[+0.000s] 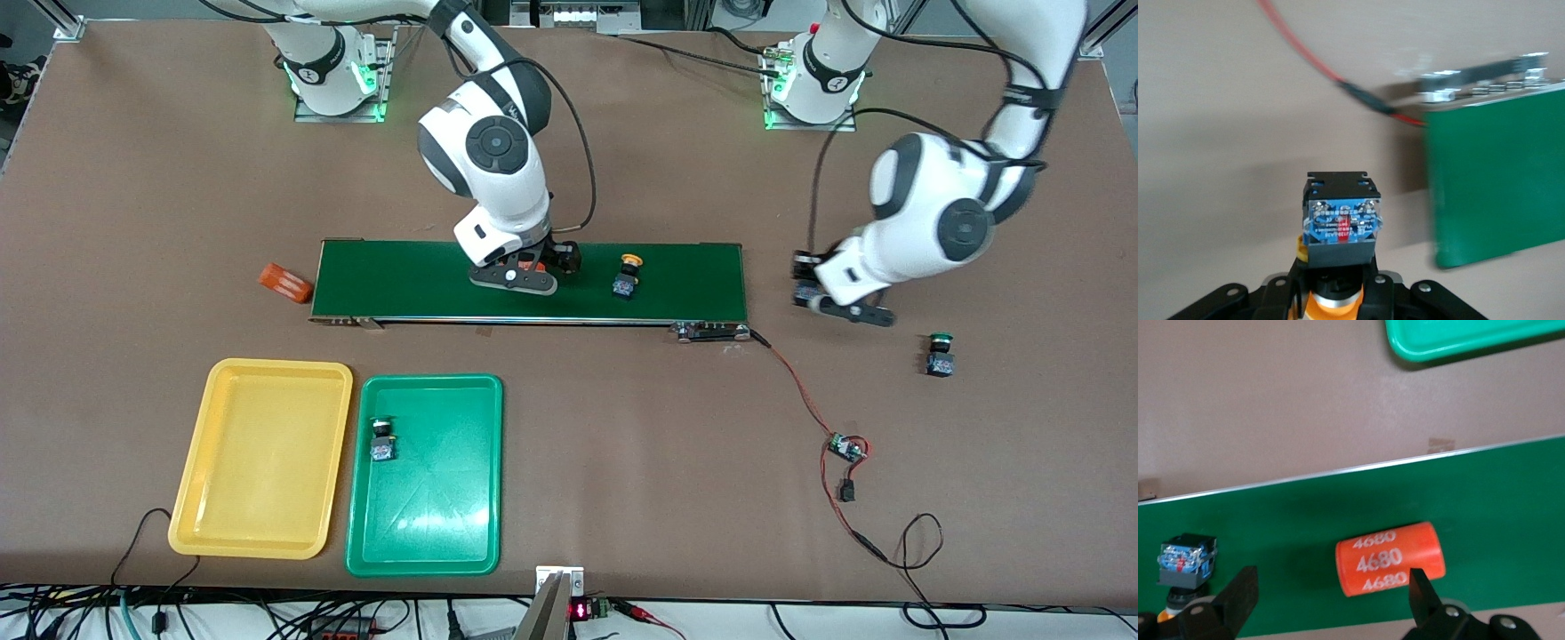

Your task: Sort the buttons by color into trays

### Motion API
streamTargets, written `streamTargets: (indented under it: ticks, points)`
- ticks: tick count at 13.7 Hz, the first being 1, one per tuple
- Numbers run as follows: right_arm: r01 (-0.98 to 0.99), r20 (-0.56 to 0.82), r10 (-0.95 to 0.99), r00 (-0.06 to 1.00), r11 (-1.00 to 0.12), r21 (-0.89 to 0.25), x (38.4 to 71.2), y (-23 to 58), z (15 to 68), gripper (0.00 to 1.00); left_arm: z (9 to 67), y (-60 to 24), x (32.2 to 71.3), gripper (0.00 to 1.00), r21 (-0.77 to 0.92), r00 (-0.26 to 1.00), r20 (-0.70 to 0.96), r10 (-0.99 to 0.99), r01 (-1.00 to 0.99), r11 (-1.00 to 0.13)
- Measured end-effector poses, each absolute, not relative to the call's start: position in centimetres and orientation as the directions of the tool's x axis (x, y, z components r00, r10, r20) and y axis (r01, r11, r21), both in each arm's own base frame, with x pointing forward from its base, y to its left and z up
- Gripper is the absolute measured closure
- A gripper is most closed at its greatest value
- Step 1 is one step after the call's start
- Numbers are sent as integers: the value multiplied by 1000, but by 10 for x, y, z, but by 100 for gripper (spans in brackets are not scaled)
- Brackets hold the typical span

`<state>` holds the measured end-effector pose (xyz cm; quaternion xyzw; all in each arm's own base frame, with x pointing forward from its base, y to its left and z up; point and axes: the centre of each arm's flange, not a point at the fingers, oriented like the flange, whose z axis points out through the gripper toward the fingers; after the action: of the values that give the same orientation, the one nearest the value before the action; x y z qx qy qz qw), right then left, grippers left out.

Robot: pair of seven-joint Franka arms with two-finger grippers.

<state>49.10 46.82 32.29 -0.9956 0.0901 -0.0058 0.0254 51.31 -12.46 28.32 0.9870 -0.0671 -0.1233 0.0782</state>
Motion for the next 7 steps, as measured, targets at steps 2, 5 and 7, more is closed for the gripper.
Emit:
streamTargets:
  ticks: [2,5,7]
  points:
    - [-183,5,-183,983,-982,-48,490,468,321,0,280,-177,499,67,152,960,-250,-126,-89,-984]
    - [-195,5,-195,981,-980,-47,491,466,320,0,279,-211,501,67,152,962,-248,-112,-75,-985]
    - [-206,3,-206,978,-978,-44,492,464,318,0,269,-214,510,67,166,961,-253,-109,-68,-984]
